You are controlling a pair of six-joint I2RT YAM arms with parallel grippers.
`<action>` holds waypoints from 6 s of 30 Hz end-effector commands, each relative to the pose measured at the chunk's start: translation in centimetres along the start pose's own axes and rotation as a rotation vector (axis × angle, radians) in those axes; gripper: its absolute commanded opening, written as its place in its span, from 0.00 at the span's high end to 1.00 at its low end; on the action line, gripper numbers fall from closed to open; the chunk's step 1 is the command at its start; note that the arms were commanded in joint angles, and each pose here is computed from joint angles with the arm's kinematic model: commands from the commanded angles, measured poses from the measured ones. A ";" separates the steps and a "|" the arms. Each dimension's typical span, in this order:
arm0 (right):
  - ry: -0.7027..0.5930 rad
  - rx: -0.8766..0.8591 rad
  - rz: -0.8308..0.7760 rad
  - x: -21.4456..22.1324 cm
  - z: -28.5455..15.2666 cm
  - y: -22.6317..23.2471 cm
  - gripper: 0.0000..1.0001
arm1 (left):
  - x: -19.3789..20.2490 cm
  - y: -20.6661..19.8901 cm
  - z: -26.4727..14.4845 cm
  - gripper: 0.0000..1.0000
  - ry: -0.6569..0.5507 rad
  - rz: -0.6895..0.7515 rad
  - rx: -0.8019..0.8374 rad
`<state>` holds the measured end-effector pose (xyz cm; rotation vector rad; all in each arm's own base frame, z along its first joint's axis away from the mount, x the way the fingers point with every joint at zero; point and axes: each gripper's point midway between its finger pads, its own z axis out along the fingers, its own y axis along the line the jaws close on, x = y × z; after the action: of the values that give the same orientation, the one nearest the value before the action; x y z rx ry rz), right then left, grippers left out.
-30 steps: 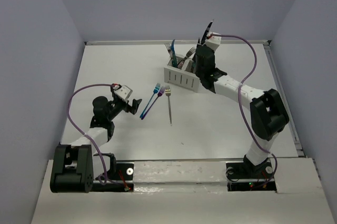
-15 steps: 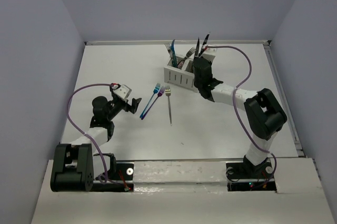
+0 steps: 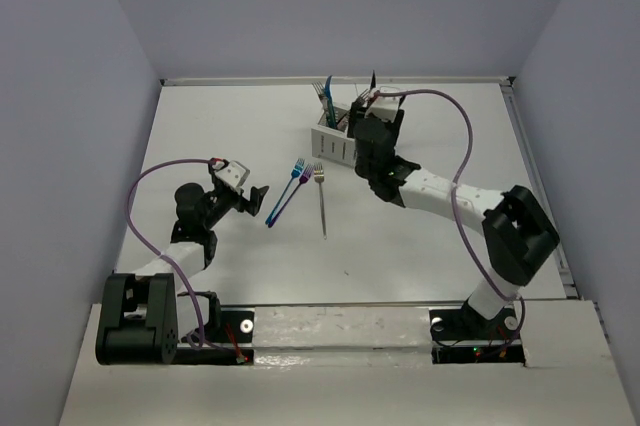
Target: Sort the eating utensils into containers
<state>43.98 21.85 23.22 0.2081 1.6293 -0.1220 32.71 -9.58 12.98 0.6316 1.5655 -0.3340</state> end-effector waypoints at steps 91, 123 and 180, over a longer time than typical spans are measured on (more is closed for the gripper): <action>-0.339 -0.435 0.002 -7.7 6.8 11.5 1.00 | -2.5 0.4 3.3 0.01 -0.051 0.012 -0.004; -0.231 -0.450 0.033 -0.4 5.6 9.1 0.68 | -2.4 0.2 3.3 0.01 -0.049 0.021 0.013; 0.139 -0.584 0.173 -3.3 -7.9 4.0 0.39 | 10.5 -2.8 6.2 1.00 0.843 -0.033 0.143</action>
<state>38.33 27.25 25.53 -0.1180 1.7391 0.4591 39.12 -15.44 2.11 0.9349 2.2814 -0.2401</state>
